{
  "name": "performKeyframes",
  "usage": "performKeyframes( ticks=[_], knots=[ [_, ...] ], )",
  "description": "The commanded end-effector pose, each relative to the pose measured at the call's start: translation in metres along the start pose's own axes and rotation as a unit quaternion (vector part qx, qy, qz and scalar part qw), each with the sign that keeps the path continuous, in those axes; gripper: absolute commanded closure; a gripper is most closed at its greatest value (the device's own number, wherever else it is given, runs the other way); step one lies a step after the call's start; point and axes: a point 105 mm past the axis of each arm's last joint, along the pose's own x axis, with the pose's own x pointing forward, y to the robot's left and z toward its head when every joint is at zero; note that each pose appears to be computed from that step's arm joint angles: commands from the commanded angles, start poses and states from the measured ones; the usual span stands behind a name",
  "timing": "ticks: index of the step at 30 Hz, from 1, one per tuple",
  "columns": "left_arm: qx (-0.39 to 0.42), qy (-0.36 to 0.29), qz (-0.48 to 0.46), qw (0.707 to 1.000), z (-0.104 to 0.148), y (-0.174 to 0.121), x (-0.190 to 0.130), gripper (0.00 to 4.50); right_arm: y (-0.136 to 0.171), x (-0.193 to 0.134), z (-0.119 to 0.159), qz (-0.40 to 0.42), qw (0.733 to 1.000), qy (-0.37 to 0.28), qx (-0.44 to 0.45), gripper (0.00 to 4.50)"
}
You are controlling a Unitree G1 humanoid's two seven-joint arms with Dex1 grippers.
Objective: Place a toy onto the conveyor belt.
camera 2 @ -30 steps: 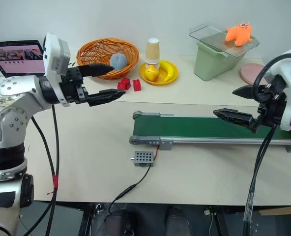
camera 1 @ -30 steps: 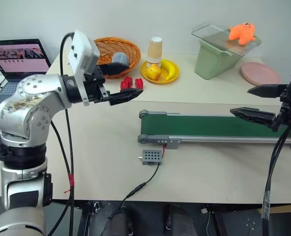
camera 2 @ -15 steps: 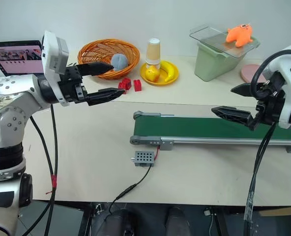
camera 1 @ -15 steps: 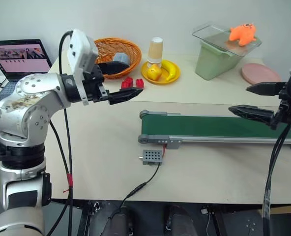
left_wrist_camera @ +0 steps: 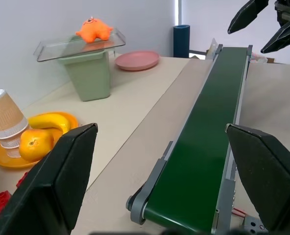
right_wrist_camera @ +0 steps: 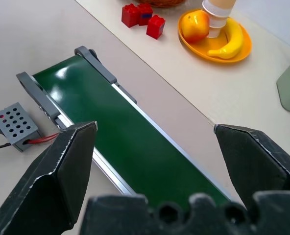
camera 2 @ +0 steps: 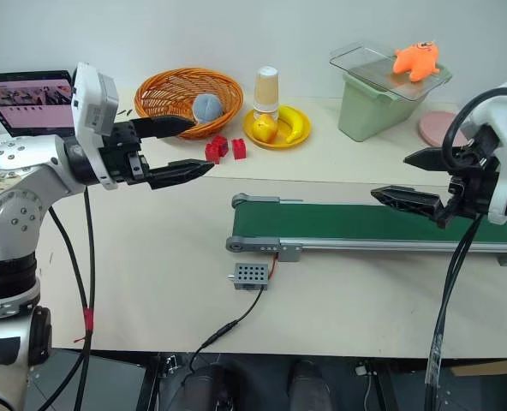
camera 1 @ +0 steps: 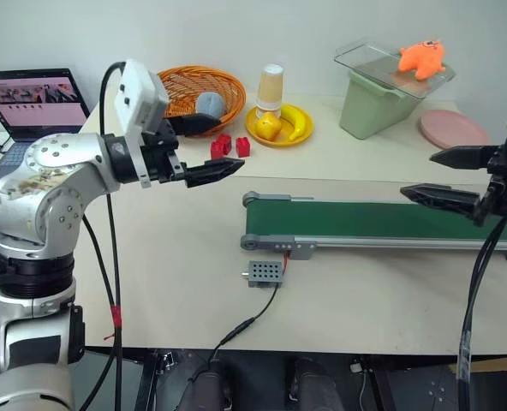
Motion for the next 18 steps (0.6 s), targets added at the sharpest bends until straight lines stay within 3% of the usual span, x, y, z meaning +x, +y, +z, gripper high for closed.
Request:
performKeyframes(
  ticks=[1,13,18],
  knots=[
    [0.027,0.006,0.016,0.999,0.003,0.003,-0.008,0.02,-0.004,-0.006,0.013,-0.013,0.999,-0.020,-0.024,0.00],
    [0.031,0.106,0.039,0.993,-0.047,0.009,-0.025,0.02,0.009,0.003,-0.004,0.026,0.999,-0.026,0.007,0.00],
    [0.040,0.101,0.042,0.993,-0.047,0.010,-0.023,0.02,0.012,0.009,-0.010,0.030,0.999,-0.030,0.013,0.00]
  ],
)
